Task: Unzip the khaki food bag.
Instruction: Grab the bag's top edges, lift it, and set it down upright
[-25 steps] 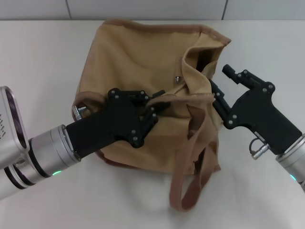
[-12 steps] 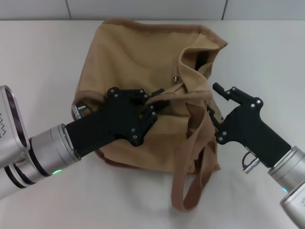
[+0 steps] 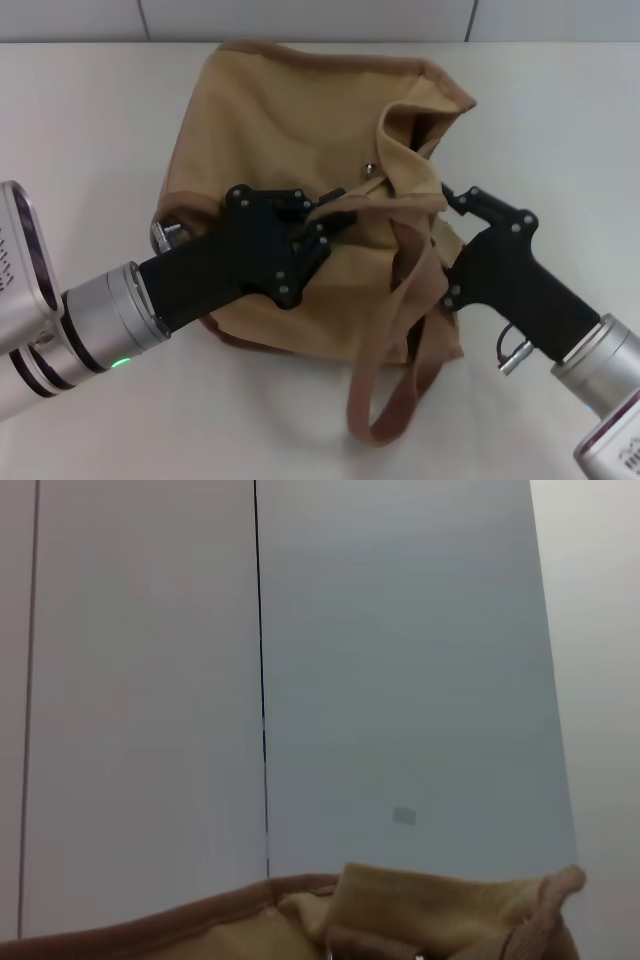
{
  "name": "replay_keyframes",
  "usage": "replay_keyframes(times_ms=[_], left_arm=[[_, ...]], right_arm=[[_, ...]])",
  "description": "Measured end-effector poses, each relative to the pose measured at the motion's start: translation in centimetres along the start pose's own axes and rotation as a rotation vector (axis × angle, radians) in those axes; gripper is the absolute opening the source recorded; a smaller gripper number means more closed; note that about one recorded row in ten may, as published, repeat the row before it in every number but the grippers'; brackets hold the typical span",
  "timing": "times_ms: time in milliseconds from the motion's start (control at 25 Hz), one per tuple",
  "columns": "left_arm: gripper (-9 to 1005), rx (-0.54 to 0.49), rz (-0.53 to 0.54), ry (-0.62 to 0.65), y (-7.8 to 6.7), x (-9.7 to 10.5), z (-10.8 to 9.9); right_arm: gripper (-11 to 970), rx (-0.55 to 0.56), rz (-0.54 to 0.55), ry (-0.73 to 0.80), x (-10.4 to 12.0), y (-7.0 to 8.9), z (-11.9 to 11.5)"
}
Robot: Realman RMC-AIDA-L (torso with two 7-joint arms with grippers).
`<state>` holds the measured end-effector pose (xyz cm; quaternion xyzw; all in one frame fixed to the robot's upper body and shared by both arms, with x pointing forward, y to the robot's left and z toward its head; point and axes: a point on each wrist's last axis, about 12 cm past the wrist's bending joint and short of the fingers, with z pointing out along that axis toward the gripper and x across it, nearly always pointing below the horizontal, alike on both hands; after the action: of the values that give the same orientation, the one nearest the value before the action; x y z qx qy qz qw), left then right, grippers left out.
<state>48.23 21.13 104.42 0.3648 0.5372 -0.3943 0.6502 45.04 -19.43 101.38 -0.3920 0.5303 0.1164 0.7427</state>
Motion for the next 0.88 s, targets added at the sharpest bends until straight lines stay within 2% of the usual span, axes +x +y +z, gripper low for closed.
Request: replay_keyframes(times_ms=[400,880], left_arm=[[55,0.004,-0.005,0.005,-0.1,0.1,-0.1],[56,-0.005,-0.002,0.001,0.0,0.0,-0.2]], right_arm=[[406,-0.059,-0.019,-0.031,-0.3,0.9,-0.9],[406,-0.051,-0.025,-0.017,-0.1,0.9,-1.6]])
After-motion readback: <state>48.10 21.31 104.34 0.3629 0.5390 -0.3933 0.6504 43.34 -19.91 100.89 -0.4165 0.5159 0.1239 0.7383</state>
